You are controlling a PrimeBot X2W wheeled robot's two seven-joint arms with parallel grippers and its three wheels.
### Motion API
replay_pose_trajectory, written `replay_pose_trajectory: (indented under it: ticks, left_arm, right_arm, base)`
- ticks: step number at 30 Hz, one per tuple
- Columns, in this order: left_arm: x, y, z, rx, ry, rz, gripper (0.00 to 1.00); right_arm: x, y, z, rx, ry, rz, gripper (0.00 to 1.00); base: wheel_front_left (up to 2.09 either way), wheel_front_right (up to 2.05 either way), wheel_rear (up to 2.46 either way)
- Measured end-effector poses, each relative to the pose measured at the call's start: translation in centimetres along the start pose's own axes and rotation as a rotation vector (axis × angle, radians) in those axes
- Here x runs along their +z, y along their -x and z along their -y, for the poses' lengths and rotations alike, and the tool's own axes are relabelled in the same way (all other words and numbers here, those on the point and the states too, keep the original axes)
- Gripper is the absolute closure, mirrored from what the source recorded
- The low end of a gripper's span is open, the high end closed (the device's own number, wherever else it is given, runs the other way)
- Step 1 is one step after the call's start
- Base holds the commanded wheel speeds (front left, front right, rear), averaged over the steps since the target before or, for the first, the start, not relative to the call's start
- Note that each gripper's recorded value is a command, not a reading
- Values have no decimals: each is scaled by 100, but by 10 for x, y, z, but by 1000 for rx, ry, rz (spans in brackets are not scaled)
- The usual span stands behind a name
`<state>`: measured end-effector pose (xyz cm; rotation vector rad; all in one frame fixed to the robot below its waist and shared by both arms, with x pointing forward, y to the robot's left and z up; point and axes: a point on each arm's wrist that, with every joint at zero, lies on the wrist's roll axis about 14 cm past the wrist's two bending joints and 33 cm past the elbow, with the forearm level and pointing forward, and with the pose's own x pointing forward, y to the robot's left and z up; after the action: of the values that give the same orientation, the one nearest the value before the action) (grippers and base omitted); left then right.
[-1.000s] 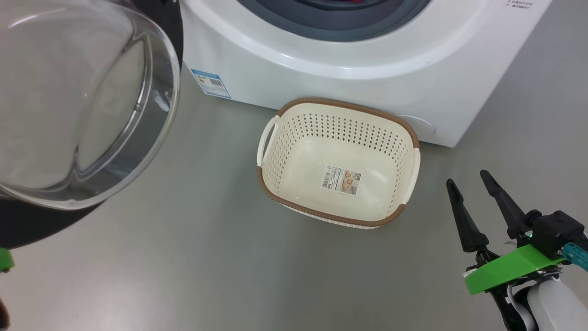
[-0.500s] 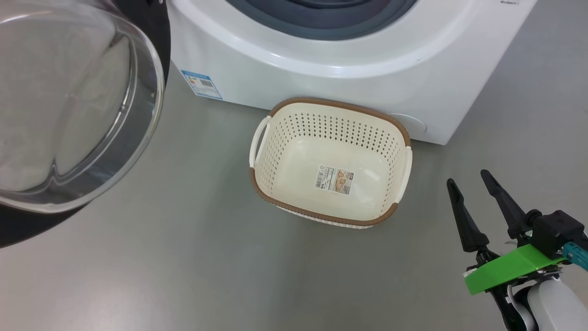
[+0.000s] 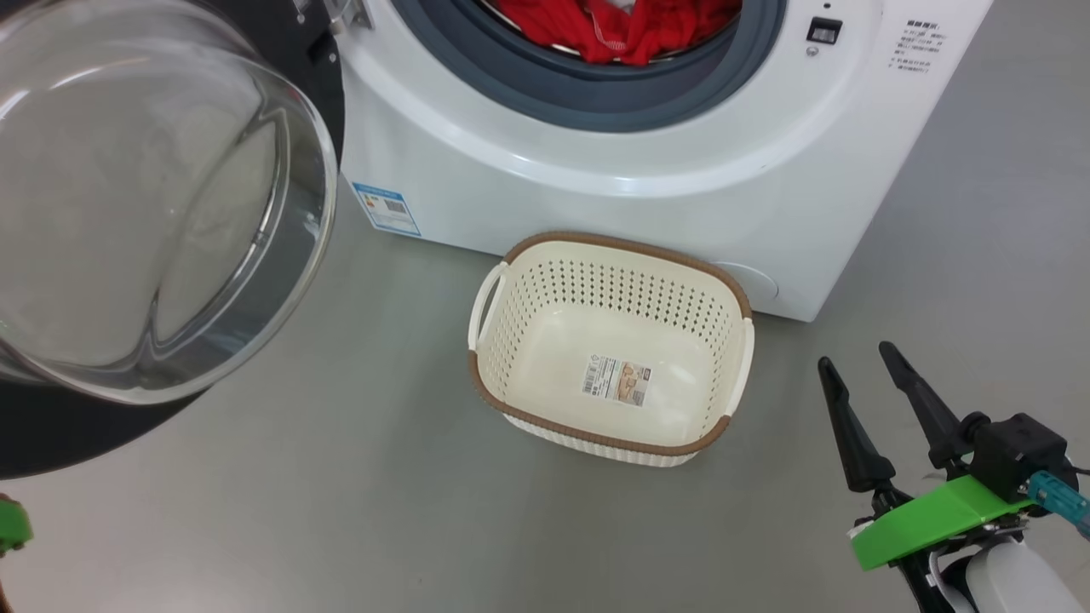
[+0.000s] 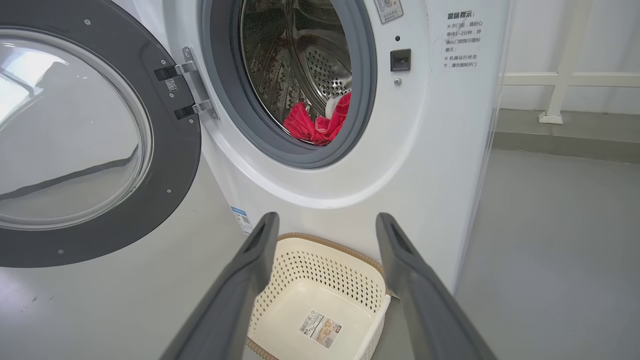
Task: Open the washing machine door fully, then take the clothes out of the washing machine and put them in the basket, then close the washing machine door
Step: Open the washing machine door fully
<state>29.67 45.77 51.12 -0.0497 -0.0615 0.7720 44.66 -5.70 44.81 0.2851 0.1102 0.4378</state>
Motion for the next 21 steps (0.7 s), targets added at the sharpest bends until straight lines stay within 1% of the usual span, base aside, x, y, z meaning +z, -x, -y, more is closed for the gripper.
replay_pose_trajectory:
  ticks: [2, 3, 4, 6, 7, 8, 9, 11, 12, 16, 21]
  left_arm:
    - [3, 5, 2, -18, 8, 11, 98]
    - [4, 8, 3, -24, 12, 16, 88]
    - [4, 11, 4, -29, 16, 19, 88]
    - [4, 15, 6, -38, 17, 19, 76]
    - [3, 19, 9, -51, 17, 19, 60]
    - [2, 22, 12, -59, 23, 19, 54]
    - [2, 26, 15, -68, 27, 19, 42]
    - [0, 33, 23, -94, 32, 19, 3]
    - [-1, 37, 26, -105, 32, 18, 0]
    - [-3, 49, 45, -164, 51, 16, 0]
    - [-8, 65, 77, -271, 57, 4, 0]
  right_arm:
    - [1, 3, -3, 1, -1, 1, 0]
    - [3, 4, -4, 2, -1, 6, 0]
    - [5, 5, -5, 2, 1, 9, 0]
    - [6, 6, -6, 3, 2, 12, 0]
    - [7, 7, -7, 4, 2, 14, 0]
    - [7, 9, -7, 4, 3, 15, 0]
    - [8, 10, -8, 3, 3, 15, 0]
    - [11, 12, -10, 2, 2, 23, 0]
    - [13, 13, -10, 0, 2, 28, 0]
    - [15, 21, -4, -28, -1, 36, 0]
    - [20, 32, 8, -75, -5, 52, 0]
  base:
    - [0, 0, 0]
    - [0, 0, 0]
    - [0, 0, 0]
    - [0, 0, 0]
    - [0, 0, 0]
    - [0, 0, 0]
    - [0, 0, 0]
    - [0, 0, 0]
    - [0, 0, 0]
    - [0, 0, 0]
    - [0, 0, 0]
